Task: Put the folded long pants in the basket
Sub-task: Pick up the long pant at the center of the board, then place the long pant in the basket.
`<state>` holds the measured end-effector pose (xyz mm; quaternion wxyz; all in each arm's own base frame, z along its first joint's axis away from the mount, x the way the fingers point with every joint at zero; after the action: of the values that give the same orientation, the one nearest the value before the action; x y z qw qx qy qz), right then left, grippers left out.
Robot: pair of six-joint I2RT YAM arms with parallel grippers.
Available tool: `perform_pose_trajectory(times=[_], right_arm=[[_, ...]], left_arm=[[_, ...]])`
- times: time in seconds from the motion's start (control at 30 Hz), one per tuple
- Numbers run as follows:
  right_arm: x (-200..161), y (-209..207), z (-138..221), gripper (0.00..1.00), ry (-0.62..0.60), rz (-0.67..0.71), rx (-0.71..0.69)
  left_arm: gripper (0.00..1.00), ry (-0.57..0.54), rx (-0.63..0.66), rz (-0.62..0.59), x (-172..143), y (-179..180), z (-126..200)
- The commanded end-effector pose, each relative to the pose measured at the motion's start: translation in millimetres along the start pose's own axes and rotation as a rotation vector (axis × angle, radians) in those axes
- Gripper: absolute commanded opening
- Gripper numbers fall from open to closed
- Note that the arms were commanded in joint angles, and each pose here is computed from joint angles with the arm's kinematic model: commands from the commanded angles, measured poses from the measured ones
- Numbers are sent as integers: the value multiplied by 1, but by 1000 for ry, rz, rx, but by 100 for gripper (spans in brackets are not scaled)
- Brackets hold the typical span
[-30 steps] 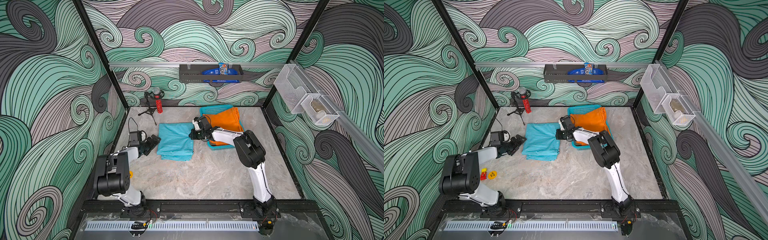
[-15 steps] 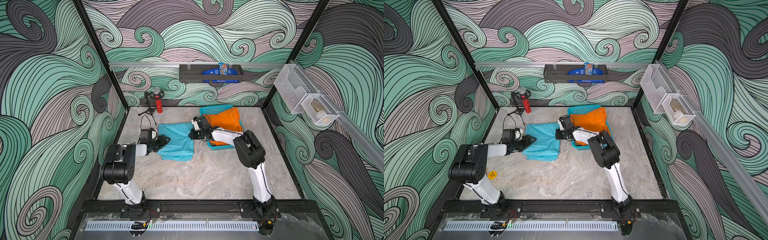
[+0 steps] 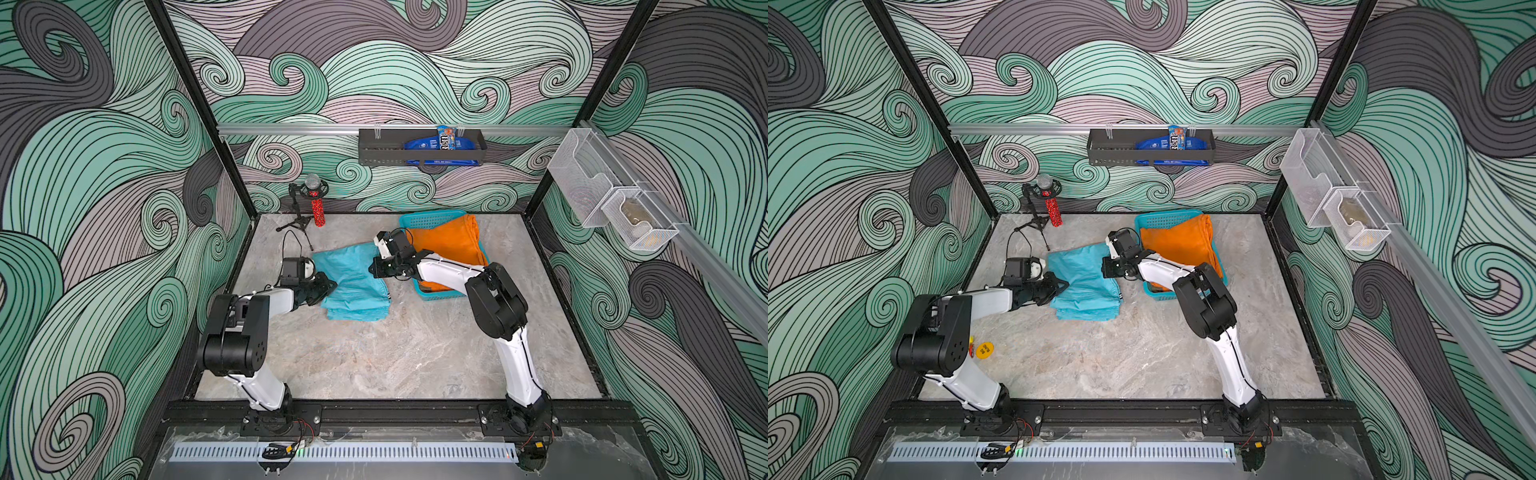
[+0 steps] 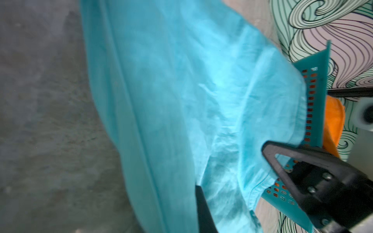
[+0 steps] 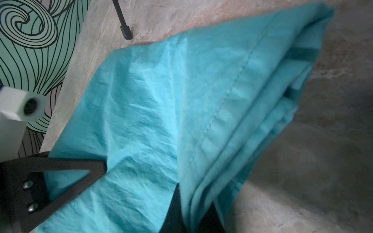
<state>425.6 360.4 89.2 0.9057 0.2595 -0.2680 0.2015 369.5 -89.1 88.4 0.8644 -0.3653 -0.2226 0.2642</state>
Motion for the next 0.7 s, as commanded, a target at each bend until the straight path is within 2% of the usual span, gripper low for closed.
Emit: perform_pose_trajectory(times=[0.0, 0.23, 0.43, 0.57, 0.67], right_arm=[[53, 42, 55, 0, -133, 87, 71], [88, 31, 119, 0, -200, 119, 52], [113, 8, 183, 0, -274, 141, -14], [119, -34, 216, 0, -302, 107, -93], [116, -67, 234, 0, -297, 82, -145]], left_arm=[[0, -6, -164, -105, 3, -73, 24], [0, -40, -365, -179, -5, -158, 68], [0, -30, -510, -226, -26, -224, 89], [0, -13, -575, -250, -46, -268, 85], [0, 62, -588, -238, -69, -287, 54]])
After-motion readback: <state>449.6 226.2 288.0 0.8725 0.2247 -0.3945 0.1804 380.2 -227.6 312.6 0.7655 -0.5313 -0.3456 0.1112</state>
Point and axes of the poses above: each gripper's point midway between its finger pads, its own z axis back along the fingers, its own y axis along the line the jaws close on, x = y × z, the point moved 3 cm from there along z, back along the fingers, and after that the axes turned 10 degrees about z, right-handed, at the moved point
